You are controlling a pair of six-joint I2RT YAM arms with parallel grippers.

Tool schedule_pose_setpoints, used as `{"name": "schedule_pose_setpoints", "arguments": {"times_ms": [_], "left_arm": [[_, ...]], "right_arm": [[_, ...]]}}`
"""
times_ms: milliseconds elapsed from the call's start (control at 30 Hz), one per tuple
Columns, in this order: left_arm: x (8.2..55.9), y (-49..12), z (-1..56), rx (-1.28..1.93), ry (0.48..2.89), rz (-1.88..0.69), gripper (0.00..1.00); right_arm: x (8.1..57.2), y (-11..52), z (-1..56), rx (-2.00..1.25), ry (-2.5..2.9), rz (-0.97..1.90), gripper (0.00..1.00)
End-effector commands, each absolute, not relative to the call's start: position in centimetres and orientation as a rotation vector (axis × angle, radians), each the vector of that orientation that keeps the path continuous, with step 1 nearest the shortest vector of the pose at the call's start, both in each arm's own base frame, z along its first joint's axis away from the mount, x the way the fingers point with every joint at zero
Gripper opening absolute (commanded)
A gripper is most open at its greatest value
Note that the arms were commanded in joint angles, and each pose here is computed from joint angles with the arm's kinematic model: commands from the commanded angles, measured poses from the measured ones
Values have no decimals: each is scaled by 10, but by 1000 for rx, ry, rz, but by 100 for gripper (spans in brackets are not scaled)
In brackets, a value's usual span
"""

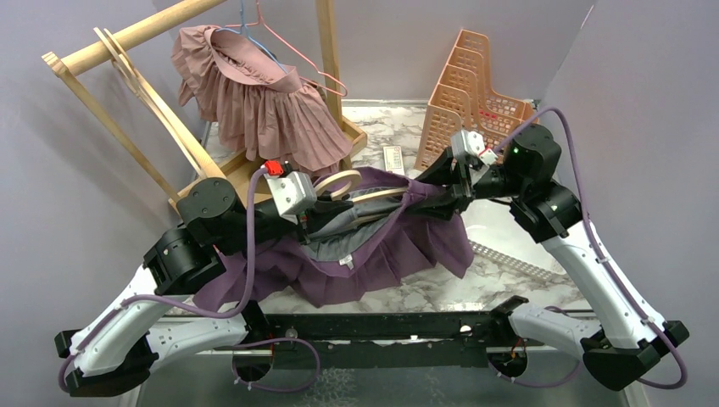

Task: Place the skirt on the hanger
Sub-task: Hang the skirt on the hanger.

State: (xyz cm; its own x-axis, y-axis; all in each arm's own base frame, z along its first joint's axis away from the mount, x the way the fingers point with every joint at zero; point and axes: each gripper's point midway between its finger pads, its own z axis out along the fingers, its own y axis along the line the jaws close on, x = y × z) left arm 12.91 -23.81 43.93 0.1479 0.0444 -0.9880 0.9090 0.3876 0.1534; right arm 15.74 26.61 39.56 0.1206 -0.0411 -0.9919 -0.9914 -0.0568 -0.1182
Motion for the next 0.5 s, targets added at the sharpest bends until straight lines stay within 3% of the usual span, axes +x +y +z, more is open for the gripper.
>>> {"name": "schedule_pose_setpoints", "arguments": {"times_ms": [0,100,233,400,467], "left_arm": [[124,-228,503,853,1079,-841,0],[118,-229,510,866,1054,-866,0],[112,-228,516,881,1029,-878,0],[109,-229,523,878,1012,-903,0],[107,-230,525,882,1005,-915,0]], "right_arm": [[129,260,416,-1391,1012,1190,54],[127,261,418,-1399,1021,1227,58],[132,265,415,-1409,1102,1287,57],[141,270,404,-1409,1207,1333,42],[144,272,404,-1401,1229,1343,30]]}}
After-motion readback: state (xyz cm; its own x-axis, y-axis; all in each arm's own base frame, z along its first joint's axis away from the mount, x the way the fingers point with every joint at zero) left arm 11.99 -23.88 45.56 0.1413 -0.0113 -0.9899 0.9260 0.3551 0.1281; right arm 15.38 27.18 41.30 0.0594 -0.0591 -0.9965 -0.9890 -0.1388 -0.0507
